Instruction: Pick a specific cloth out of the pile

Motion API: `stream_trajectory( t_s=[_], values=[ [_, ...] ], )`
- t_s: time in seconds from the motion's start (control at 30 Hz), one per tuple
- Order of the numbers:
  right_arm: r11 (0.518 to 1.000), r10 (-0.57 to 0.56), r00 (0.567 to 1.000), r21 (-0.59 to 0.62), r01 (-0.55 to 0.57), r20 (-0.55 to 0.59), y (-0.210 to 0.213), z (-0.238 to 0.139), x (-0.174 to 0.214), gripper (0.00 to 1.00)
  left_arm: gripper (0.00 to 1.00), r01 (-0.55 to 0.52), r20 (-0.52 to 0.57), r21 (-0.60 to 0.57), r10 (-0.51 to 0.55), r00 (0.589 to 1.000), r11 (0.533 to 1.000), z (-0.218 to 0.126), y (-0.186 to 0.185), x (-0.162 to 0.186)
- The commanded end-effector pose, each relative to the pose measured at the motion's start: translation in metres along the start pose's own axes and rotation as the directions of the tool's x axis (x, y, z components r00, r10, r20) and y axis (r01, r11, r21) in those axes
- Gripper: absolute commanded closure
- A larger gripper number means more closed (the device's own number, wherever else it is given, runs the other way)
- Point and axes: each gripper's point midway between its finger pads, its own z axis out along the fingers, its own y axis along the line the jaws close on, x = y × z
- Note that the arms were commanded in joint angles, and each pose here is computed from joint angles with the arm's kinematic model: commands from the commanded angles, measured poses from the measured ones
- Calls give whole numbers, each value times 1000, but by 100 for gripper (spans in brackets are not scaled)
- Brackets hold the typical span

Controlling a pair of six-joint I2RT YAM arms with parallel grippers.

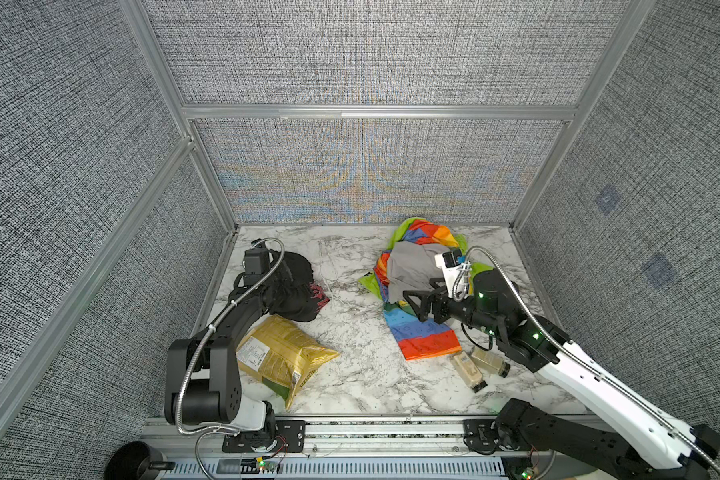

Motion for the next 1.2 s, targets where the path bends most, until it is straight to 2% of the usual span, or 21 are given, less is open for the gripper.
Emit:
stream_trajectory(
  t_s=[0.0,0.17,0.33,0.6,0.67,0.77,1.0,1.1,1.17],
  values=[
    [1000,3,1000,5,-3,18,0,0,-6,2,96,30,21,18,-31,999,999,11,-2,-4],
    [1000,1,1000,12,-1,16,-1,-1,-5,2,93,59,-40,-6,-59,997,998,33,6,15],
    [1000,2,1000,21,-2,6,-3,-2,-2,3,84,64,-115,-34,-67,991,997,55,15,35],
    [997,2,1000,76,0,-25,-15,0,10,3,77,102,-141,-27,-104,984,994,72,17,45],
    [996,-1,999,87,4,-36,-18,3,15,3,71,107,-133,-20,-109,985,994,72,15,40],
    [995,-1,999,100,7,-52,-22,7,22,3,58,112,-110,0,-111,988,994,64,9,24],
    [995,5,999,99,0,-52,-23,12,26,3,30,78,-57,32,-76,995,996,25,-5,-13],
    [996,5,998,94,1,-57,-23,15,27,3,21,52,-75,16,-51,996,999,8,-6,-15],
    [996,4,998,94,2,-56,-22,15,27,3,11,39,-99,-11,-40,994,999,-2,-2,-9]
  ],
)
